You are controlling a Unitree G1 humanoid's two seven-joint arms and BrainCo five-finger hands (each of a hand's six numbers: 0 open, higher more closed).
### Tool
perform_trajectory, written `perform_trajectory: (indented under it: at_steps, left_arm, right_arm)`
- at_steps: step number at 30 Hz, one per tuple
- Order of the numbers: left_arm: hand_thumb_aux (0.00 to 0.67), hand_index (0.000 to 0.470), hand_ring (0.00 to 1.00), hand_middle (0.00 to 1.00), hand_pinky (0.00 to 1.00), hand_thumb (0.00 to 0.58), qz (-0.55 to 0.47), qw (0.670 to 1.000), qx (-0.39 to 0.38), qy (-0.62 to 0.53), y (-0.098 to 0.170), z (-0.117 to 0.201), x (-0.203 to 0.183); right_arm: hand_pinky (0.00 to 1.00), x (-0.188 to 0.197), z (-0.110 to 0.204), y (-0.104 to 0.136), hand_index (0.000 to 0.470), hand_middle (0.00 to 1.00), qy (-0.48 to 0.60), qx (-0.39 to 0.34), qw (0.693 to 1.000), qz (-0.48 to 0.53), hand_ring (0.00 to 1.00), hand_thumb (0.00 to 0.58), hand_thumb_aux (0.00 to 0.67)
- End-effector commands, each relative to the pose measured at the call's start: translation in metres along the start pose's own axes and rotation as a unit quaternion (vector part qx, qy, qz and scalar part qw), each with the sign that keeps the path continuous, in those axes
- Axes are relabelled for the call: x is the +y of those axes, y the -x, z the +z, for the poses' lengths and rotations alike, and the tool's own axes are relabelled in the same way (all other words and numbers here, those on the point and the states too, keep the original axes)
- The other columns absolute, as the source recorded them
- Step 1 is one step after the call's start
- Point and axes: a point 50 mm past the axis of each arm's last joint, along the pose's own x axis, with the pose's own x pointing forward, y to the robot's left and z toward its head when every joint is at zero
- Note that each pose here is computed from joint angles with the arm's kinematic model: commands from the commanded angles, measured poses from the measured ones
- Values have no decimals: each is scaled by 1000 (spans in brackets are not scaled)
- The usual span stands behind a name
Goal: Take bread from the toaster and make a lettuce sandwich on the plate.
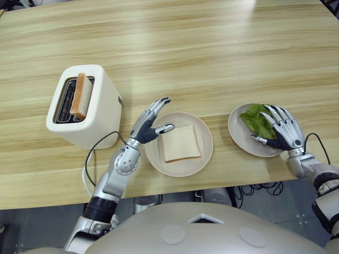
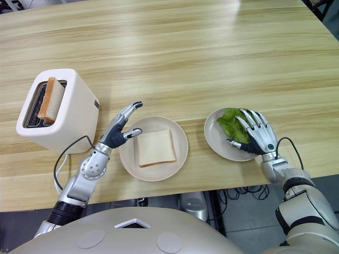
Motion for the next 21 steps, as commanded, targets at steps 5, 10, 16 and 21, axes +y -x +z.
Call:
perform_trajectory:
  at_steps: [5, 10, 16, 21]
  left_arm:
    - [0, 0, 0, 0, 0, 0, -16, 1000, 8, -2, 0, -4, -5]
    - [0, 0, 0, 0, 0, 0, -18, 1000, 9, 0, 0, -4, -7]
    - [0, 0, 0, 0, 0, 0, -17, 1000, 13, 2, 1, -5, -8]
    - [0, 0, 0, 0, 0, 0, -18, 1000, 14, 7, 1, -6, -10]
  right_arm:
    - [0, 5, 6, -1, 119, 0, -14, -1, 1000, 10, 0, 261, 173]
    - [0, 8, 10, -2, 123, 0, -18, -4, 1000, 14, 0, 268, 179]
    - [0, 11, 12, -2, 132, 0, -19, -5, 1000, 21, 0, 285, 192]
    - [0, 13, 14, -1, 247, 0, -22, -4, 999, 24, 0, 456, 360]
